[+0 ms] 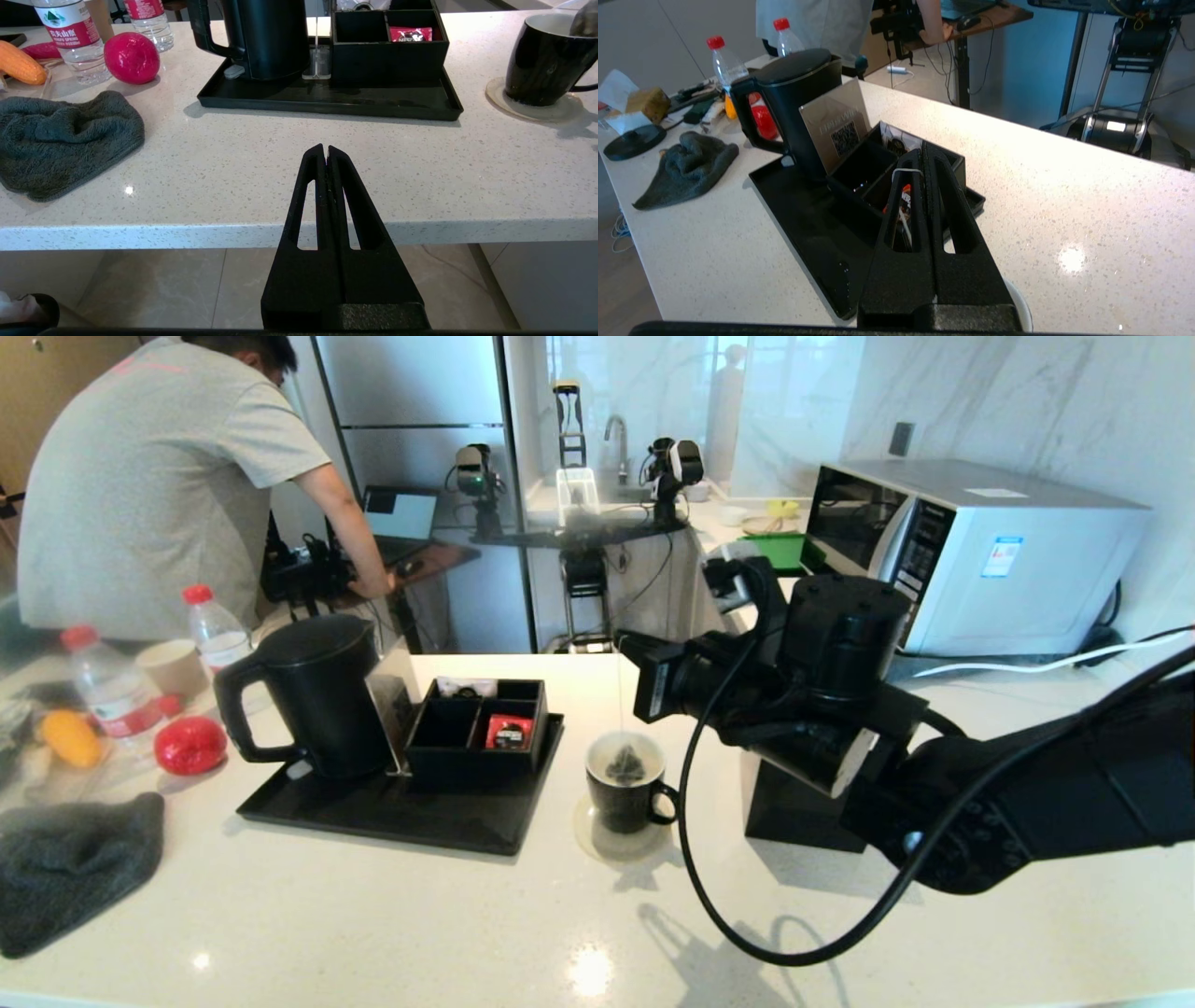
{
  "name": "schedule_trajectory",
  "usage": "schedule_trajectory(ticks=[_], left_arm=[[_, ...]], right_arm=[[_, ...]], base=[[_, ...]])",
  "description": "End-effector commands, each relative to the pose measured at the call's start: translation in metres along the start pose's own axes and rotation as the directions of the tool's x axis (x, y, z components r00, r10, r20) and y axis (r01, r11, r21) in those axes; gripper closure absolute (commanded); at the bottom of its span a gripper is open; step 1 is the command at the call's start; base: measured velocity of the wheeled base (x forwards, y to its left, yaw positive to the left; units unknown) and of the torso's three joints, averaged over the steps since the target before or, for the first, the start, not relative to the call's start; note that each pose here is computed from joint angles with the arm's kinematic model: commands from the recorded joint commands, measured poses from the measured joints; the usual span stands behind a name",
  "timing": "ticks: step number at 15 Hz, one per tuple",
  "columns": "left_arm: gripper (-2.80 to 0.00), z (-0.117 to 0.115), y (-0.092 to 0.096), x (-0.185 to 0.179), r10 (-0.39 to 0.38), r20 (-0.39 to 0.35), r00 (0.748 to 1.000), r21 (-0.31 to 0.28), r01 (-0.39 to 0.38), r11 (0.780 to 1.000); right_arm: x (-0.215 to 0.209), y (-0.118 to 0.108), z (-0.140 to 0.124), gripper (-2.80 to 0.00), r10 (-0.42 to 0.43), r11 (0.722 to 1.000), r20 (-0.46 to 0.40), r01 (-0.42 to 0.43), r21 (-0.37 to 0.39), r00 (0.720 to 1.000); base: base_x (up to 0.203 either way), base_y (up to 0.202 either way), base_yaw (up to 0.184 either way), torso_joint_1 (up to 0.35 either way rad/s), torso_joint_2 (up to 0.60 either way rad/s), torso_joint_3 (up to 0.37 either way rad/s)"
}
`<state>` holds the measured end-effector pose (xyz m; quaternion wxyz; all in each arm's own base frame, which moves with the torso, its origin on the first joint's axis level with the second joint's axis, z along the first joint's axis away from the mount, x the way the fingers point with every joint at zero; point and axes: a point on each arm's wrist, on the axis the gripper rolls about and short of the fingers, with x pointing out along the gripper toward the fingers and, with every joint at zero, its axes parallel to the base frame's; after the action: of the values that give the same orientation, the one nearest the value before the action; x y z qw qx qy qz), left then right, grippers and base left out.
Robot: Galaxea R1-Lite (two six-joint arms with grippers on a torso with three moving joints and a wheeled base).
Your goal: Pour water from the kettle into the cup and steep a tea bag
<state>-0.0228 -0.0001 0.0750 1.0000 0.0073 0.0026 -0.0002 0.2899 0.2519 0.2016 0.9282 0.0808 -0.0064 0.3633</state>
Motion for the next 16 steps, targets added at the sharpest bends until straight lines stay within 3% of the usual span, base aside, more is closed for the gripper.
schedule_trajectory(ticks=[1,13,16], left_arm=[[0.00,0.000,0.000,0.000,0.000,0.000,1.000,0.001,0.000,1.000],[0.00,0.000,0.000,0.000,0.000,0.000,1.000,-0.001,0.000,1.000],[0.00,0.000,0.000,0.000,0.000,0.000,1.000,0.000,0.000,1.000]], right_arm=[[0.006,0.000,-0.017,0.00,0.002,1.000,-0.037,-0.002,-0.003,0.999],[0.014,-0.005,-0.053,0.00,-0.007,1.000,-0.118,0.005,-0.014,0.993],[0.015,-0.006,-0.048,0.00,-0.009,1.000,-0.100,0.007,-0.015,0.995]], base=[[0.000,0.000,0.000,0.000,0.00,0.000],[0.000,0.000,0.000,0.000,0.00,0.000],[0.000,0.000,0.000,0.000,0.00,0.000]])
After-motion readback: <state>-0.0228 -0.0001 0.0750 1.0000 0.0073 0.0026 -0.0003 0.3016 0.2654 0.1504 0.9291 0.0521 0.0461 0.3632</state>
